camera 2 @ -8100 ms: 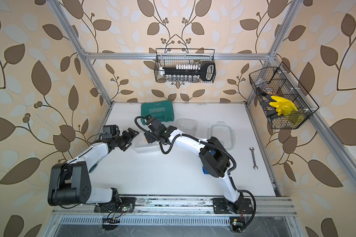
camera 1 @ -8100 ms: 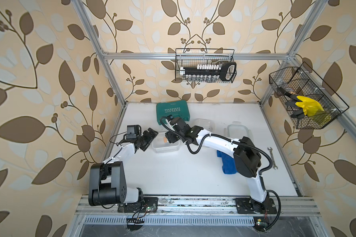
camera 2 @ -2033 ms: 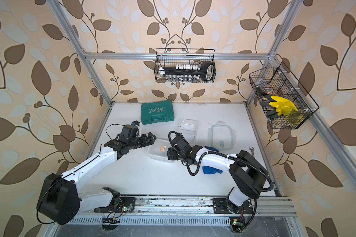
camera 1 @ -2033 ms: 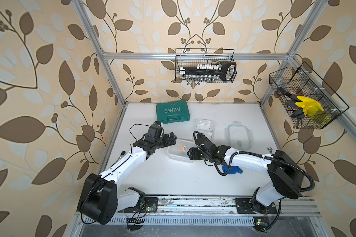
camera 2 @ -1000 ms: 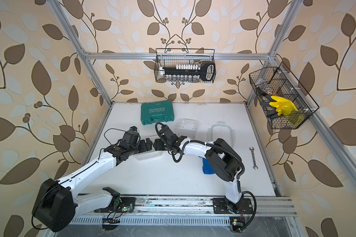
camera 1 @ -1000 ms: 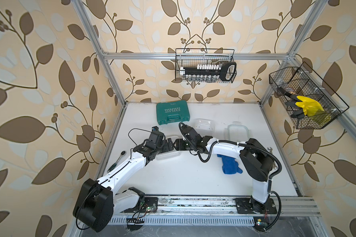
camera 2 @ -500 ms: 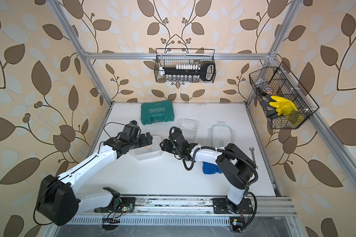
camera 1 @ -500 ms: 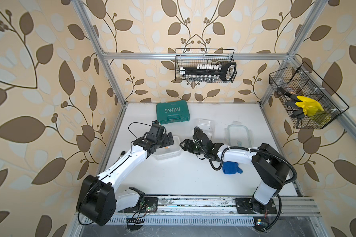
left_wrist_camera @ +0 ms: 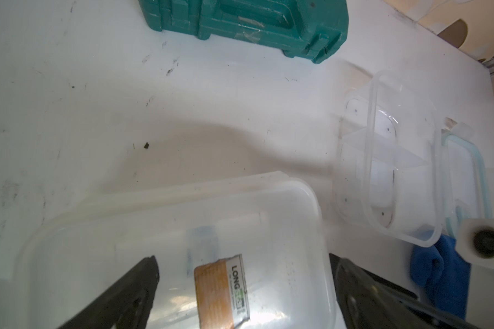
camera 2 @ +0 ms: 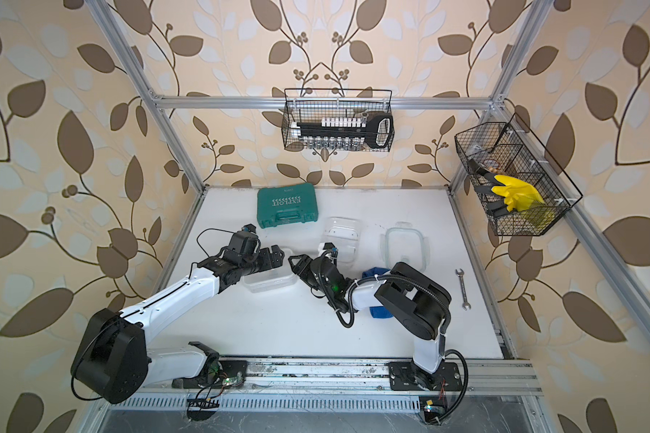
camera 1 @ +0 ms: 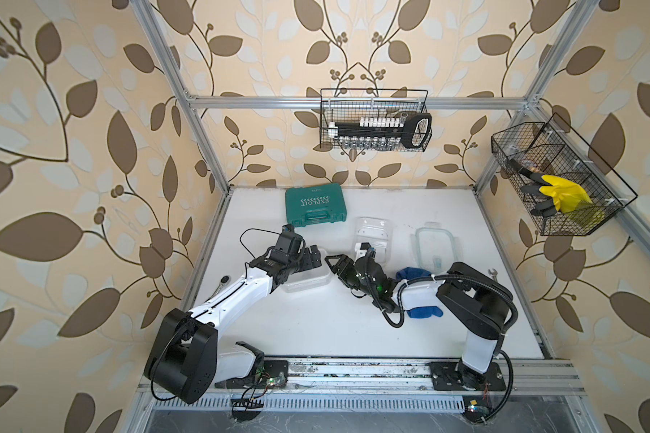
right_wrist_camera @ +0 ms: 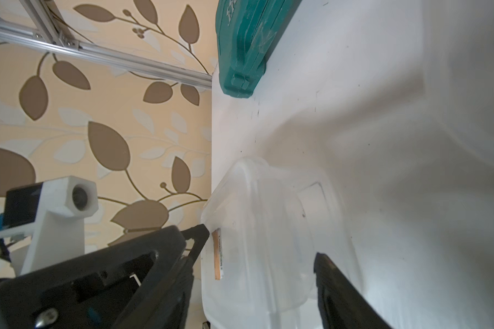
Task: Wipe the insides of the lunch boxes
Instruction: Adjust the lunch box at the center of the board, then open the fastener of the lunch box.
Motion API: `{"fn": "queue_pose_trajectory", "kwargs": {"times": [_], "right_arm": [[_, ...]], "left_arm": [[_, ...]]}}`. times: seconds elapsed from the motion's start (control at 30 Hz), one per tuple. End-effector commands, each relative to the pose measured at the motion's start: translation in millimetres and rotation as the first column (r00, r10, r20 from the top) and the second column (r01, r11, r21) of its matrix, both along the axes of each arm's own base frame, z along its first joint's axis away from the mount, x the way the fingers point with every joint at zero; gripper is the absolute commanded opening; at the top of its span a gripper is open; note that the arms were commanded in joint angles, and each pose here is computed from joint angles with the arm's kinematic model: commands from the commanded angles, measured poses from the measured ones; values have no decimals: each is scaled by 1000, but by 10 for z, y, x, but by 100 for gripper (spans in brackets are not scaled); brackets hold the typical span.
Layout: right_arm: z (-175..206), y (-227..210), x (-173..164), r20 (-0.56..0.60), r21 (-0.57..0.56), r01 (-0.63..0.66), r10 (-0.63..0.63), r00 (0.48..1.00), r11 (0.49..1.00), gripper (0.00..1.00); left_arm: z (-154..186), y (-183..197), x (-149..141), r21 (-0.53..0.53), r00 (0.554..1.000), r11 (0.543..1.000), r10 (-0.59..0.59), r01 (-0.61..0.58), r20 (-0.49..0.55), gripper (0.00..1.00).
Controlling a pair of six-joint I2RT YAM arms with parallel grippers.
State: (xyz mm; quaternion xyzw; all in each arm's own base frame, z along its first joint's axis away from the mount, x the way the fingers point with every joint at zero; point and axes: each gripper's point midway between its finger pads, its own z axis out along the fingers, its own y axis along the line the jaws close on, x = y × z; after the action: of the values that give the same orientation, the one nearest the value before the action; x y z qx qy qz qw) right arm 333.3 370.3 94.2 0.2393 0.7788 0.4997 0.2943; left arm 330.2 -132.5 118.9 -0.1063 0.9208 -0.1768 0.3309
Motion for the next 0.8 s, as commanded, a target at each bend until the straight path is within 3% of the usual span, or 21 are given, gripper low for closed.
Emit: {"fn": "queue_pose_trajectory", "kwargs": {"times": [0.0, 0.17, 0.37, 0.77], "right_arm": [[16, -1, 6, -32, 142, 78, -75, 997, 987, 68], [-131, 14, -12, -66, 212, 104, -92, 994, 972, 68], [-185, 96, 8, -78, 312, 123, -103, 992, 942, 66], [-169, 215, -10, -98, 468, 193, -167, 981, 862, 64]], "left_arm": [[-322, 97, -161, 21, 996, 1000, 24, -22, -85, 99], [-424, 58, -187, -3, 996, 1000, 9, -9, -88, 99], [-590, -7, -234, -50, 994, 999, -5, 0, -108, 85], [-849, -31, -353, -77, 989, 997, -13, 1, -150, 75]]}}
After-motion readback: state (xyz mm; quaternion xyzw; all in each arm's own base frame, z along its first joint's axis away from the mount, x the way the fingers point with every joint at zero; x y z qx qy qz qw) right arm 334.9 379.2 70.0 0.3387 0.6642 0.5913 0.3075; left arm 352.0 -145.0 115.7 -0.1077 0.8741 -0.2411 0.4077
